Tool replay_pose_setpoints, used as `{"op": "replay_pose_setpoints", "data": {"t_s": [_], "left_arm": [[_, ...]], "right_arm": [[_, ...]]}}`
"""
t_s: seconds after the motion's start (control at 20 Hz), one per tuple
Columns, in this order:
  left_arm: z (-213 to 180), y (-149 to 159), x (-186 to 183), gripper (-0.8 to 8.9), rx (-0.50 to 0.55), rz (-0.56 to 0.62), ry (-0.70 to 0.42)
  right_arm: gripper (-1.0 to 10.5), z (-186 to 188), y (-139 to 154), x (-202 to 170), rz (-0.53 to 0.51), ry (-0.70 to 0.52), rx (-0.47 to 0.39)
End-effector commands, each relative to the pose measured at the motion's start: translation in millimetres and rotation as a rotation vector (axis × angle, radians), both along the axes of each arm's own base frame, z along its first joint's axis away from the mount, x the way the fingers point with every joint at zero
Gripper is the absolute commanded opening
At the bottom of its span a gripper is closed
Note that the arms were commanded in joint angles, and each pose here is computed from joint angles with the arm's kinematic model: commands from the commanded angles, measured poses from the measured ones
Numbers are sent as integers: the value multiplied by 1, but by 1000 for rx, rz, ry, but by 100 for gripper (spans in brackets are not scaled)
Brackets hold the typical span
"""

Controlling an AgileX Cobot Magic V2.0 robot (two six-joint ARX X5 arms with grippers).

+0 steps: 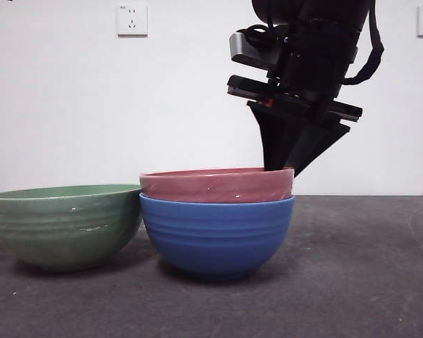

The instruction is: Pick up the green bowl on the top,put the green bowl on the left,pick up the red bowl in the middle,put the red bowl on the right

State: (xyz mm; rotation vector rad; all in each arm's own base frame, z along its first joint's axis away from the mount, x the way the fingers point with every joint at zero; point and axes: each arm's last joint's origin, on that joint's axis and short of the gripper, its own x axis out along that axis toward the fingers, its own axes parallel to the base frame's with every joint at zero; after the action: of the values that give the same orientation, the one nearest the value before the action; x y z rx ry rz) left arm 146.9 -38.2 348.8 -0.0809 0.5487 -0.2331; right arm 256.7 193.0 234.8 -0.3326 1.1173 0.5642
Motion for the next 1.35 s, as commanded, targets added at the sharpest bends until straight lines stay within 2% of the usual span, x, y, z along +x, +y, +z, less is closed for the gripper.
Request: {"op": "replay_pose_setpoints", "data": {"t_s": [0.05,0.3,0.5,0.65,0.75,0.85,1.0,1.15,1.25,1.35], "left_arm": [[-1,0,0,405,-8,6,4],[-1,0,0,405,-7,9,4],[0,0,0,405,-7,9,3],[0,0,0,405,-7,9,3],[0,0,0,405,-7,9,3],[0,0,0,405,-7,9,2],[0,0,0,405,-7,9,2],[0,0,0,405,-7,9,2],[0,0,0,405,-8,8,2],[0,0,0,405,-8,8,2]], "right_arm": [[-12,-1,2,1,6,-9,2],[-12,15,2,2,10,-70,61],[-12,54,-5,-6,7,-173,137],[-12,88,-24,-23,-14,-269,198],[-12,108,-48,-37,-77,-326,185],[-12,121,-75,-52,-182,-366,102],[-12,123,-118,-68,-359,-308,-51],[-12,113,-146,-68,-496,-212,-100],[-12,96,-151,-62,-504,-166,-64],[-12,74,-147,-52,-461,-138,40]]}}
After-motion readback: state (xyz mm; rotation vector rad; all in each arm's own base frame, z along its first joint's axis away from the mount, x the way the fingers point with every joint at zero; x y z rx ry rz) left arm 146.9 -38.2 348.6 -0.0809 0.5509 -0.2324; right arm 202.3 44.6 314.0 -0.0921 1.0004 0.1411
